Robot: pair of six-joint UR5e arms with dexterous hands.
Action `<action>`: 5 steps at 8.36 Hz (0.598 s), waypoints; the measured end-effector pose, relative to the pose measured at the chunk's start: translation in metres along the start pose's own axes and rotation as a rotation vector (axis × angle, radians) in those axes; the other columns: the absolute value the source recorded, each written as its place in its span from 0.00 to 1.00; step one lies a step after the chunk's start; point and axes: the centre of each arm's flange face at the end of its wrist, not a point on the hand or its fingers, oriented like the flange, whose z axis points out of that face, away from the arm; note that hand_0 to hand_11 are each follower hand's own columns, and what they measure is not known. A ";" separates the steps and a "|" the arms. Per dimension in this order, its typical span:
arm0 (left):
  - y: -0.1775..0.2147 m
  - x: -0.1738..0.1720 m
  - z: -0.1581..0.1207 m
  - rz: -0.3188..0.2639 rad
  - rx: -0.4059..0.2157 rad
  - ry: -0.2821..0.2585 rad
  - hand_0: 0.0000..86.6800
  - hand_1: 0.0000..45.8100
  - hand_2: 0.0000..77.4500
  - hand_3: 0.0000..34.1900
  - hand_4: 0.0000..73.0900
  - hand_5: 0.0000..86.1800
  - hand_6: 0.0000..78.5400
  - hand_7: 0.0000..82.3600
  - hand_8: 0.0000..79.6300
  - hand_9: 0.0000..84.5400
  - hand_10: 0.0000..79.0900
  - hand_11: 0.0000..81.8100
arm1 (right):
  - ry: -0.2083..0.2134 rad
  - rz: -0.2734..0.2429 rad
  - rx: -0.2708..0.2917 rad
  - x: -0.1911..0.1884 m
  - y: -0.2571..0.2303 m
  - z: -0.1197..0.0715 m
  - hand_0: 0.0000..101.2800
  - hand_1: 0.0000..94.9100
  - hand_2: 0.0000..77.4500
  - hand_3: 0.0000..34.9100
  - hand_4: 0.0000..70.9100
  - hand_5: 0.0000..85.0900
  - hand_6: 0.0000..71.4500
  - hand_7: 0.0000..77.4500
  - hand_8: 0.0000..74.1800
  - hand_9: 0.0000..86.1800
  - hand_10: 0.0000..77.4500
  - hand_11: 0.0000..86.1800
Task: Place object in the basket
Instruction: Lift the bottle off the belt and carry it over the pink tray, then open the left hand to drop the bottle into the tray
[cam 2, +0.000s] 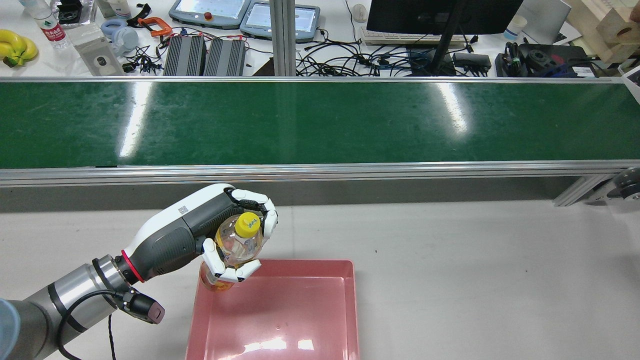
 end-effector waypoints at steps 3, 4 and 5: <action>0.005 -0.010 -0.002 -0.008 -0.008 -0.016 0.92 0.12 0.64 0.00 0.72 0.60 0.70 0.73 0.73 0.70 0.79 0.66 | 0.000 0.000 0.000 0.000 0.000 0.000 0.00 0.00 0.01 0.00 0.00 0.00 0.00 0.01 0.00 0.00 0.00 0.00; 0.011 -0.022 -0.003 -0.021 -0.019 -0.038 0.92 0.12 0.64 0.00 0.72 0.60 0.44 0.67 0.45 0.57 0.79 0.66 | 0.000 0.000 0.001 0.000 0.000 0.000 0.00 0.00 0.01 0.00 0.00 0.00 0.00 0.01 0.00 0.00 0.00 0.00; 0.016 -0.033 -0.005 -0.032 -0.029 -0.059 0.89 0.12 0.64 0.00 0.72 0.59 0.17 0.47 0.16 0.34 0.74 0.62 | 0.000 0.000 0.000 0.000 0.000 0.000 0.00 0.00 0.01 0.00 0.00 0.00 0.00 0.01 0.00 0.00 0.00 0.00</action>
